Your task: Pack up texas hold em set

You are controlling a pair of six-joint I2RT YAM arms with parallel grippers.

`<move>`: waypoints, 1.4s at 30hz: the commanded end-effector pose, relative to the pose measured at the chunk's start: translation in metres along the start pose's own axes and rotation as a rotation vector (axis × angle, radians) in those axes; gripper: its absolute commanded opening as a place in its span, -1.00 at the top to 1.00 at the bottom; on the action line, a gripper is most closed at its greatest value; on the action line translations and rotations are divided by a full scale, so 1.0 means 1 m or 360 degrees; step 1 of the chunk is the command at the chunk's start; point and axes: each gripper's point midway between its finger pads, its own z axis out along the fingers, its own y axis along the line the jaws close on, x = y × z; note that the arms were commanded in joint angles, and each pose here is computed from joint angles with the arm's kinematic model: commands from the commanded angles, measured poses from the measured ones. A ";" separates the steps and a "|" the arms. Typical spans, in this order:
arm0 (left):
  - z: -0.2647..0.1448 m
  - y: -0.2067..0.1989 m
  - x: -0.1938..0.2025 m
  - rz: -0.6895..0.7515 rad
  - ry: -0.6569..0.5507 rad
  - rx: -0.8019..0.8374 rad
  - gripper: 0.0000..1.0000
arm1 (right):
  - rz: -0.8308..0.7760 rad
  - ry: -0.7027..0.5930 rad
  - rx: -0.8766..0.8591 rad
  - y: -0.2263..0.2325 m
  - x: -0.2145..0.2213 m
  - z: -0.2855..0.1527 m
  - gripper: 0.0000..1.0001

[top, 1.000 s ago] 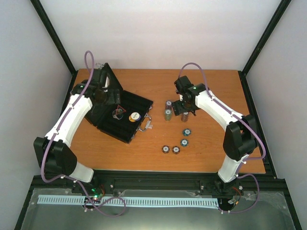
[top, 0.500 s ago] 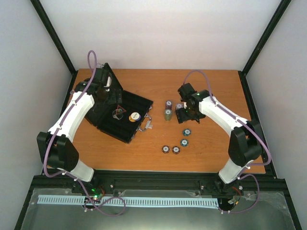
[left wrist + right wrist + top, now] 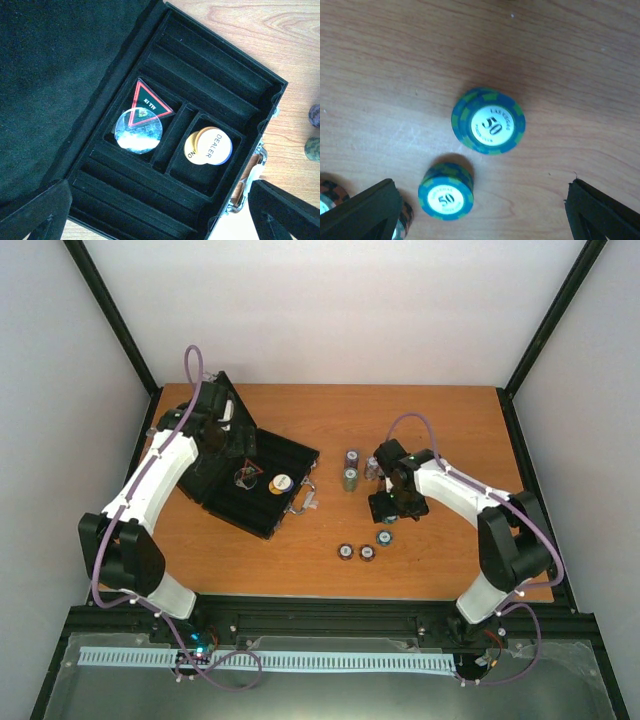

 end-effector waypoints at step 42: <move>-0.002 0.000 -0.009 0.0052 -0.0015 -0.0055 -1.00 | 0.0098 0.0175 0.0030 -0.012 0.008 0.065 -0.48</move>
